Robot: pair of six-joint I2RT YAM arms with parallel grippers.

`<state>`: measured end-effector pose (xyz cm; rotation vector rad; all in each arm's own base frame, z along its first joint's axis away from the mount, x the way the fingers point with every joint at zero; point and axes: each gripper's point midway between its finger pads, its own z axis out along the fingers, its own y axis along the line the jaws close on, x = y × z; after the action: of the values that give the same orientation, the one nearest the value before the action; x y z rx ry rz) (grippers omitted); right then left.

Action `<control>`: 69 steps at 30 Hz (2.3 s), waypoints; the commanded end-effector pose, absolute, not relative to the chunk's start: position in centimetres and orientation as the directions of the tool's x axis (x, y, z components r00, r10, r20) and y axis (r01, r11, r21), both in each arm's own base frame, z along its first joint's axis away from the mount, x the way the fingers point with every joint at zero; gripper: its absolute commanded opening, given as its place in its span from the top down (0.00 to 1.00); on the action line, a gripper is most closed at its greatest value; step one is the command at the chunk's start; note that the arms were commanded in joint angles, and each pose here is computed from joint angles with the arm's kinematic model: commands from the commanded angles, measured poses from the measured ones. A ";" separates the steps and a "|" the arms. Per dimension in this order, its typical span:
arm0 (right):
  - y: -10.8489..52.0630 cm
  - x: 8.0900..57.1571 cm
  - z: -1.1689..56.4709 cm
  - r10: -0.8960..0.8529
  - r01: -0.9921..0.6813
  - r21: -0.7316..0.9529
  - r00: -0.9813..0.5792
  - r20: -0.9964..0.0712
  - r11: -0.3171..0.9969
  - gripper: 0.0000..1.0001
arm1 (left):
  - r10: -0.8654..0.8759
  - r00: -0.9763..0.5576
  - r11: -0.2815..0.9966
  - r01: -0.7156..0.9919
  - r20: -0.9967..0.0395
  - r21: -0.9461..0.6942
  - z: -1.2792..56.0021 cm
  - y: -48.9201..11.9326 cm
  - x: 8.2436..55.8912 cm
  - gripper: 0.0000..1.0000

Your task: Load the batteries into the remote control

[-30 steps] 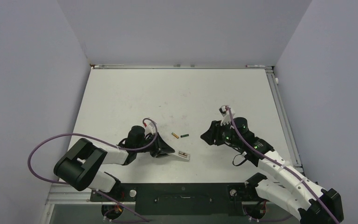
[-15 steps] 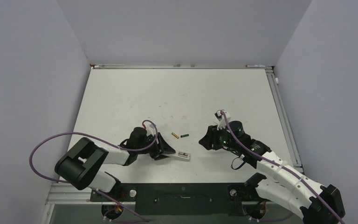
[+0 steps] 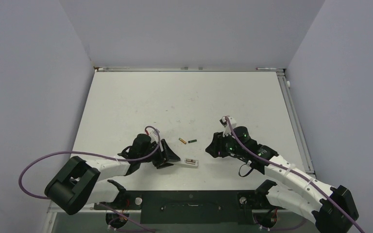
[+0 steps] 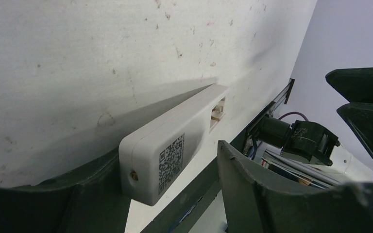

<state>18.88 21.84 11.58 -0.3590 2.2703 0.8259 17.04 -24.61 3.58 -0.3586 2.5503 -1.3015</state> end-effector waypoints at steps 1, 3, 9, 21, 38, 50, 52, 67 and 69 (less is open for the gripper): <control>22.6 19.7 12.4 -0.012 -0.475 0.451 -0.698 -0.716 0.756 0.58 | -0.328 -0.933 0.615 -0.092 -0.148 -0.783 3.4 -23.5 16.4 0.44; 22.7 19.7 12.3 -0.018 -0.477 0.447 -0.699 -0.715 0.757 0.58 | -0.328 -0.932 0.621 -0.087 -0.157 -0.779 3.6 -23.3 16.2 0.44; 22.9 19.8 11.9 -0.055 -0.486 0.413 -0.696 -0.716 0.770 0.58 | -0.326 -0.924 0.642 -0.061 -0.199 -0.764 4.6 -22.4 15.8 0.43; 24.0 20.4 11.9 -0.129 -0.521 0.354 -0.682 -0.720 0.777 0.58 | -0.317 -0.920 0.654 -0.038 -0.229 -0.755 6.4 -21.1 14.3 0.43; 26.2 22.5 12.6 -0.244 -0.583 0.255 -0.642 -0.727 0.772 0.58 | -0.279 -0.899 0.672 0.068 -0.338 -0.737 11.5 -20.5 14.6 0.42; 29.5 24.3 11.3 -0.388 -0.645 0.165 -0.623 -0.680 0.747 0.58 | -0.238 -0.857 0.710 0.168 -0.457 -0.684 15.6 -19.2 14.9 0.39; 29.9 24.7 10.7 -0.405 -0.646 0.152 -0.627 -0.666 0.748 0.58 | -0.237 -0.849 0.705 0.183 -0.472 -0.685 16.6 -19.2 14.8 0.39; 33.0 27.6 7.5 -0.481 -0.638 0.070 -0.645 -0.594 0.767 0.62 | -0.181 -0.800 0.711 0.296 -0.572 -0.638 20.7 -18.1 14.1 0.36; 33.5 27.9 7.3 -0.479 -0.633 0.068 -0.647 -0.593 0.771 0.62 | -0.177 -0.798 0.710 0.301 -0.575 -0.636 20.6 -18.1 14.0 0.36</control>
<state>26.81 32.27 6.28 -0.8369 2.4384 0.3915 14.08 -18.43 19.41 0.0535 2.3258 -1.0103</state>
